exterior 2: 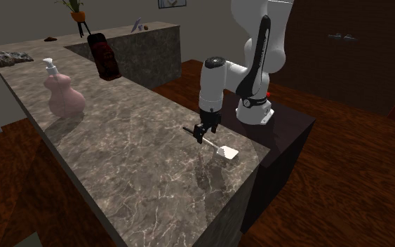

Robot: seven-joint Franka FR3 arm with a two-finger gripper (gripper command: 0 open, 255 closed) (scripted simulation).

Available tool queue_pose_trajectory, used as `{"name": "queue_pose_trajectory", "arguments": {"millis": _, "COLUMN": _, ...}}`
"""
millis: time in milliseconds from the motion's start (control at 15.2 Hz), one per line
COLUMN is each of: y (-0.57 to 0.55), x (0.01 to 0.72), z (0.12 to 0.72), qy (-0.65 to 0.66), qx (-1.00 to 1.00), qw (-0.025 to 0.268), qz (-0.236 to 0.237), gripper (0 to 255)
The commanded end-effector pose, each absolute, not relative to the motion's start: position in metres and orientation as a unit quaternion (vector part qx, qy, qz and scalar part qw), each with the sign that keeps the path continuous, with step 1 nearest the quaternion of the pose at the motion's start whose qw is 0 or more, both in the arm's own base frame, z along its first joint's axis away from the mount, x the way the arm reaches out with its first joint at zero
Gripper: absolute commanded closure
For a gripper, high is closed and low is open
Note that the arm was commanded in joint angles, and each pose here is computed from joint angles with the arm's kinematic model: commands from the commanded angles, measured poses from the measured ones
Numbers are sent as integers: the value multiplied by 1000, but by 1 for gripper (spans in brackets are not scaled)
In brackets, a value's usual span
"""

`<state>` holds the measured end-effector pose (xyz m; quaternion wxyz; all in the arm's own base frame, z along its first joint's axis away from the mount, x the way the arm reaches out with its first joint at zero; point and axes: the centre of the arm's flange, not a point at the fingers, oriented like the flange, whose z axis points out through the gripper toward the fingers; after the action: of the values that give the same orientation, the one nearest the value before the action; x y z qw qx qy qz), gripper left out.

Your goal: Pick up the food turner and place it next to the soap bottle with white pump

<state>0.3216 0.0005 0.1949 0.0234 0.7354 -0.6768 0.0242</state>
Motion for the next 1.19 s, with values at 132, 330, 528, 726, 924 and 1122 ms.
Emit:
{"name": "queue_pose_trajectory", "arguments": {"millis": 132, "y": 0, "x": 322, "z": 188, "qy": -675, "qx": 737, "qw": 22, "qz": 25, "gripper": 0}}
{"name": "queue_pose_trajectory", "arguments": {"millis": 330, "y": 0, "x": 322, "z": 188, "qy": -675, "qx": 737, "qw": 22, "qz": 25, "gripper": 0}}
{"name": "queue_pose_trajectory", "arguments": {"millis": 528, "y": 0, "x": 322, "z": 189, "qy": -675, "qx": 737, "qw": 22, "qz": 25, "gripper": 255}}
{"name": "queue_pose_trajectory", "arguments": {"millis": 726, "y": 0, "x": 322, "z": 189, "qy": -675, "qx": 737, "qw": 22, "qz": 25, "gripper": 255}}
{"name": "queue_pose_trajectory", "arguments": {"millis": 924, "y": 0, "x": 322, "z": 189, "qy": -675, "qx": 737, "qw": 22, "qz": 25, "gripper": 255}}
{"name": "queue_pose_trajectory", "arguments": {"millis": 1122, "y": 0, "x": 322, "z": 188, "qy": -675, "qx": 737, "qw": 22, "qz": 25, "gripper": 255}}
